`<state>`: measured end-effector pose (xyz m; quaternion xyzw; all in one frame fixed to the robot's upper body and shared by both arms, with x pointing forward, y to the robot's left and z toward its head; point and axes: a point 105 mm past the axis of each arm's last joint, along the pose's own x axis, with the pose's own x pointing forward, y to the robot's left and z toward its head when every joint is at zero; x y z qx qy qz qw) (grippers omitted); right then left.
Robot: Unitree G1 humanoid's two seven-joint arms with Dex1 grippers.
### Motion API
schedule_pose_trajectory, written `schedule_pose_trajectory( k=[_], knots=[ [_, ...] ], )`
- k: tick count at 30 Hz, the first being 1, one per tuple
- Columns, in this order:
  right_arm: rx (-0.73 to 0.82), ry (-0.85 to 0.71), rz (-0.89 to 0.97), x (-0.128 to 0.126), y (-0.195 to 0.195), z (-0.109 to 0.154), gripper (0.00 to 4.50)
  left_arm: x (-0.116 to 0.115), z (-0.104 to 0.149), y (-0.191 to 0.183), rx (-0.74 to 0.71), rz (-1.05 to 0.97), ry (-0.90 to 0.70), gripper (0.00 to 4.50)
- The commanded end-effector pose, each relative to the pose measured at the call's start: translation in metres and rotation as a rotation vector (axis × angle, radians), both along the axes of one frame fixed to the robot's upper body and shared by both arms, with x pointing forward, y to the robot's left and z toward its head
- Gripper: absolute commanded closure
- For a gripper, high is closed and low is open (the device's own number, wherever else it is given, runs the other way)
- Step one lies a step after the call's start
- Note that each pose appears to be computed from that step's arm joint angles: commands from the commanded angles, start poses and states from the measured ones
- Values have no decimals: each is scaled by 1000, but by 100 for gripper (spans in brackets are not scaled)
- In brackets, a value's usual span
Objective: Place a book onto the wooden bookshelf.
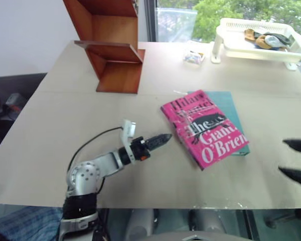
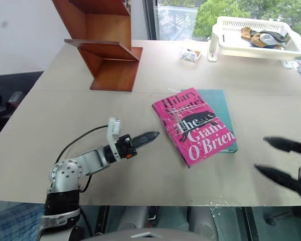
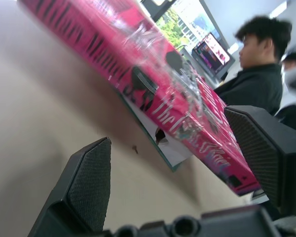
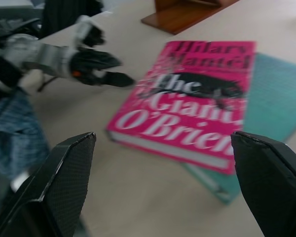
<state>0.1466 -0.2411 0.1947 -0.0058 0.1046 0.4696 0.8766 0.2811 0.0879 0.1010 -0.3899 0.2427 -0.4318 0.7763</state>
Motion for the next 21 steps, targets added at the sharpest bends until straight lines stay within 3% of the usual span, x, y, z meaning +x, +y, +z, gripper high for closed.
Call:
schedule_pose_trajectory(
  k=[1, 5, 21],
  knots=[
    [-24, -26, -14, -12, 7, 2, 0, 9, 1, -13, -55, 10, 63, 31],
    [-3, -25, -51, -16, 12, -2, 0, 18, 9, -30, -192, -22, 133, 31],
    [-29, -38, -146, -29, 10, -2, 0, 0, -7, -72, -191, -243, 260, 31]
  ],
)
